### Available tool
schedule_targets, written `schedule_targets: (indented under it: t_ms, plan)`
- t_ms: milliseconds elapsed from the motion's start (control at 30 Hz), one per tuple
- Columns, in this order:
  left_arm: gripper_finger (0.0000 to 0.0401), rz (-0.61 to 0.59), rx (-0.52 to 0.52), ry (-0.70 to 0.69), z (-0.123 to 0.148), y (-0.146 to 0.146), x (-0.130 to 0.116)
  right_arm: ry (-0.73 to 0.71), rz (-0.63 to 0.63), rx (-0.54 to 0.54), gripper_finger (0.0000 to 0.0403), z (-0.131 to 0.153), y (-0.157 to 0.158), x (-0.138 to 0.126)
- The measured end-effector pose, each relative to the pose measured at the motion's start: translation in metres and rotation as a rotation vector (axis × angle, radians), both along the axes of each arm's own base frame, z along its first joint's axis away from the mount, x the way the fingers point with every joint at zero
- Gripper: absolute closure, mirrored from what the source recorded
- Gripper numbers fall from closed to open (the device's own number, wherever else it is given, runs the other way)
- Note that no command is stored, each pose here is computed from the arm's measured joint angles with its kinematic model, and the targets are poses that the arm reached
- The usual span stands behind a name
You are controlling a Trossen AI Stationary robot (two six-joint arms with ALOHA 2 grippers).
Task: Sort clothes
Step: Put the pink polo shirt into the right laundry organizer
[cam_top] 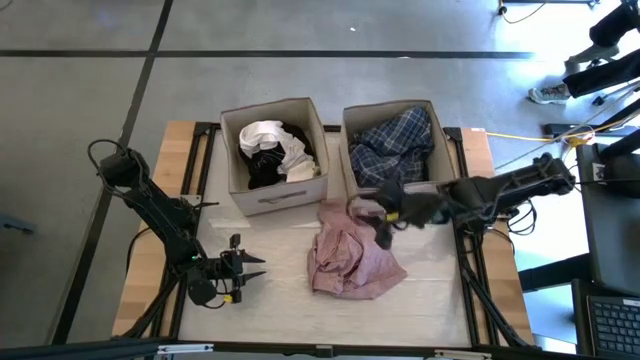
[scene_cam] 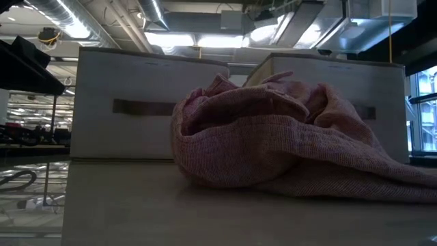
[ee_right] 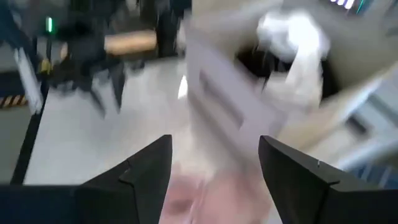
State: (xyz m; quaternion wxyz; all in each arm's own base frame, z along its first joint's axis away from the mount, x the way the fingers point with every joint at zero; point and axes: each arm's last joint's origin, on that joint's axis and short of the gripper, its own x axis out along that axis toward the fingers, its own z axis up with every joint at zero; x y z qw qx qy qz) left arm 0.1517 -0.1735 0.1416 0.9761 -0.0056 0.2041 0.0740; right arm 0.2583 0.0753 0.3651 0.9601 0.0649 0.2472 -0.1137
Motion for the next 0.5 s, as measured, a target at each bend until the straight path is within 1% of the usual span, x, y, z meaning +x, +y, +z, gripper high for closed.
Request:
schedule_targets:
  t_ms: [200, 300, 500]
  plan:
    - [0.0274, -0.001, 0.003, 0.001, 0.000, 0.000, 0.000, 0.174, -0.052, 0.117, 0.0162, -0.028, 0.024, -0.020]
    - [0.0274, -0.001, 0.003, 0.001, 0.000, 0.000, 0.000, 0.218, -0.080, 0.159, 0.0162, -0.047, 0.033, -0.026]
    - [0.0274, -0.001, 0.003, 0.001, 0.000, 0.000, 0.000, 0.300, -0.154, 0.204, 0.0162, -0.087, 0.041, -0.039]
